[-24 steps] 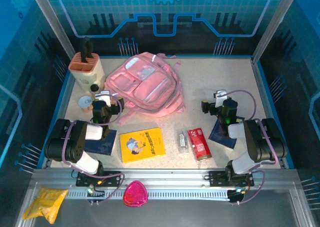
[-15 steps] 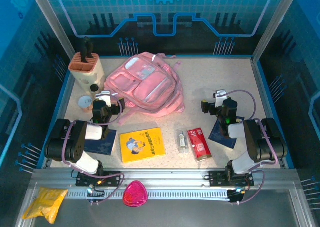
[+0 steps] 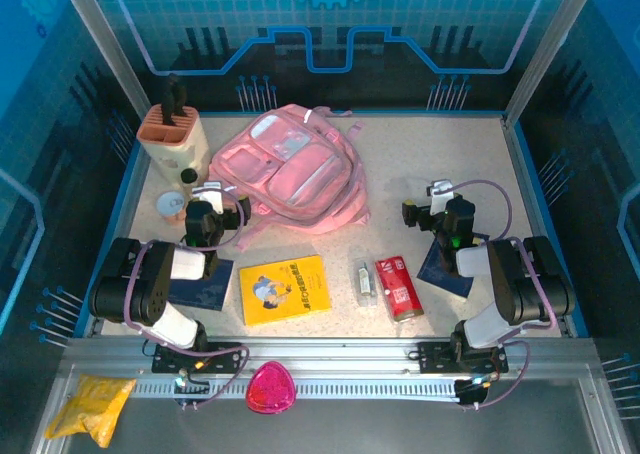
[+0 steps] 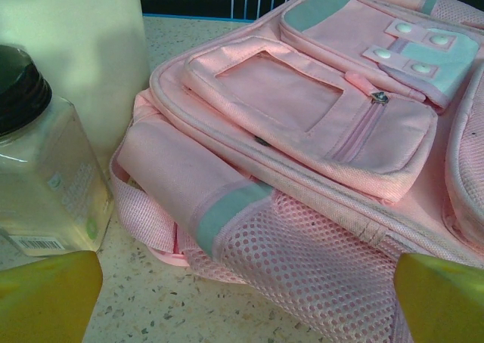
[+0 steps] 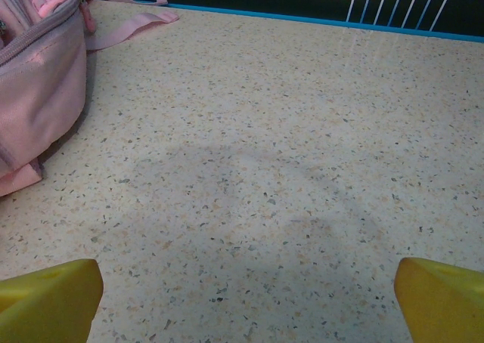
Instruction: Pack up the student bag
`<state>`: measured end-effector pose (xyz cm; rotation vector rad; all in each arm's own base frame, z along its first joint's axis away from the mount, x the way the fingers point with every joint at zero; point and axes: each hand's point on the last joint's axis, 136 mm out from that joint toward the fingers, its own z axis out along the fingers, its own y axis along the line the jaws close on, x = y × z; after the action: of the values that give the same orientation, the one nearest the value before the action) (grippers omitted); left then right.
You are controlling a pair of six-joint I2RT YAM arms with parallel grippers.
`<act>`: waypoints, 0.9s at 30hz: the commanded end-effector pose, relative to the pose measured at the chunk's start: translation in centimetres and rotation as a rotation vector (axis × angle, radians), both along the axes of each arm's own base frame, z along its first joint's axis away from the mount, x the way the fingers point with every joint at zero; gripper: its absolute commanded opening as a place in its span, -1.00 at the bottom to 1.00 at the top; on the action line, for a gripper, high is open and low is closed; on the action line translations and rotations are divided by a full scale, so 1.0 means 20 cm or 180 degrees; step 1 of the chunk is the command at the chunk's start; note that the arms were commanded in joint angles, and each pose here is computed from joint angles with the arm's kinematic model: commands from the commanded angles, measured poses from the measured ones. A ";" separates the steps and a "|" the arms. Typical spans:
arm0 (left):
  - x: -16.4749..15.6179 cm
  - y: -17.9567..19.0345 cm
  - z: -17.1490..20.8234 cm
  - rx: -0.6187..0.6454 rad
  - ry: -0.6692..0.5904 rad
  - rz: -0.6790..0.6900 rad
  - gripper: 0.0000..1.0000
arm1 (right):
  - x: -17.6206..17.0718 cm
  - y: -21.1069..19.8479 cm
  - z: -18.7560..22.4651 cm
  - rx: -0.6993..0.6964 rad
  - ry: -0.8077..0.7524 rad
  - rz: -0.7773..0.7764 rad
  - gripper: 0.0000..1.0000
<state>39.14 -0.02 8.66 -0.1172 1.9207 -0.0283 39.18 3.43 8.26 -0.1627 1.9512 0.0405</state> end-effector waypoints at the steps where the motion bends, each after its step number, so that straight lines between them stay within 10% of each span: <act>1: 0.04 0.00 0.04 0.0030 -0.0086 -0.0067 0.98 | 0.04 0.00 0.08 -0.0014 -0.0157 0.0028 0.99; 27: 0.02 -0.05 0.21 0.0012 -0.0008 -0.0223 0.98 | -0.02 -0.04 0.27 0.0031 -0.0315 -0.0051 0.99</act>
<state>39.17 -0.30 10.64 -0.1059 1.9256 -0.0429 38.82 3.57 12.22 -0.1673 1.8665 0.0549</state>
